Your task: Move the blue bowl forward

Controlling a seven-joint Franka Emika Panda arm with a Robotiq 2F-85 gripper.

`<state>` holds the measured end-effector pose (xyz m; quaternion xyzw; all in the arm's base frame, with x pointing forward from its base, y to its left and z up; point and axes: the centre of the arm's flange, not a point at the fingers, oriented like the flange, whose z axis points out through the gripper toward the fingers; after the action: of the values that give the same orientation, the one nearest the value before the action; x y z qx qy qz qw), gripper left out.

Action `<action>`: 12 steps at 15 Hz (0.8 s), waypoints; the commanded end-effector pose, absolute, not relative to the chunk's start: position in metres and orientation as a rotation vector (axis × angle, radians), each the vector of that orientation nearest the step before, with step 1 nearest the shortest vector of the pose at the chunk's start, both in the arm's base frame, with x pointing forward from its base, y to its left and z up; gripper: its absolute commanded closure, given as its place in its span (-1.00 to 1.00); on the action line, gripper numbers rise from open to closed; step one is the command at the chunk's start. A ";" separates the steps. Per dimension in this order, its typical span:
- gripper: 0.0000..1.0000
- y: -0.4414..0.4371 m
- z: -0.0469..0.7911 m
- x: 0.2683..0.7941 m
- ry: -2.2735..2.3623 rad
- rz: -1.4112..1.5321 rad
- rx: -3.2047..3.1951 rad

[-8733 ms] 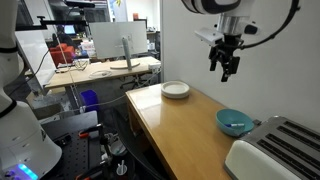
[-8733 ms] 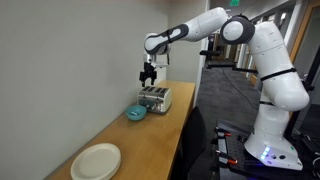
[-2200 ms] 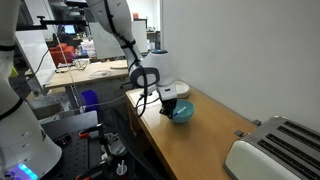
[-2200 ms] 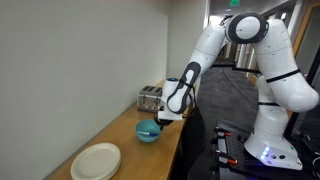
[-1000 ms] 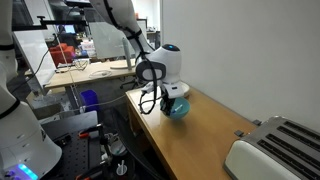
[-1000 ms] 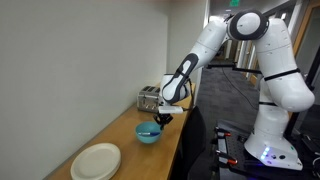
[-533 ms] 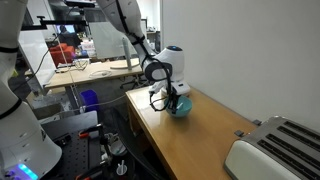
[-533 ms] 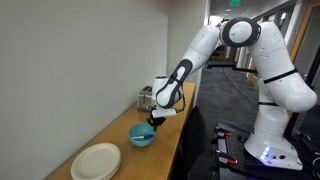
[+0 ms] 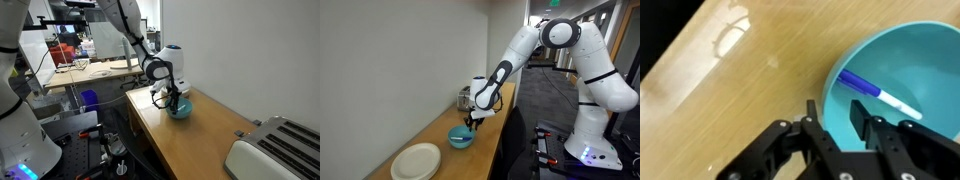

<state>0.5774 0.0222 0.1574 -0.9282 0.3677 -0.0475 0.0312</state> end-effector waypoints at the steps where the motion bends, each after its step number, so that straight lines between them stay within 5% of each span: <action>1: -0.48 0.025 0.167 0.583 1.112 -0.179 -2.848; 4: -0.95 0.029 0.177 0.588 1.089 -0.155 -2.850; 12: -1.00 0.050 0.204 0.599 1.008 -0.050 -2.942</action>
<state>0.5975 0.0442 0.1910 -0.9401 0.3372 -0.0350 0.0355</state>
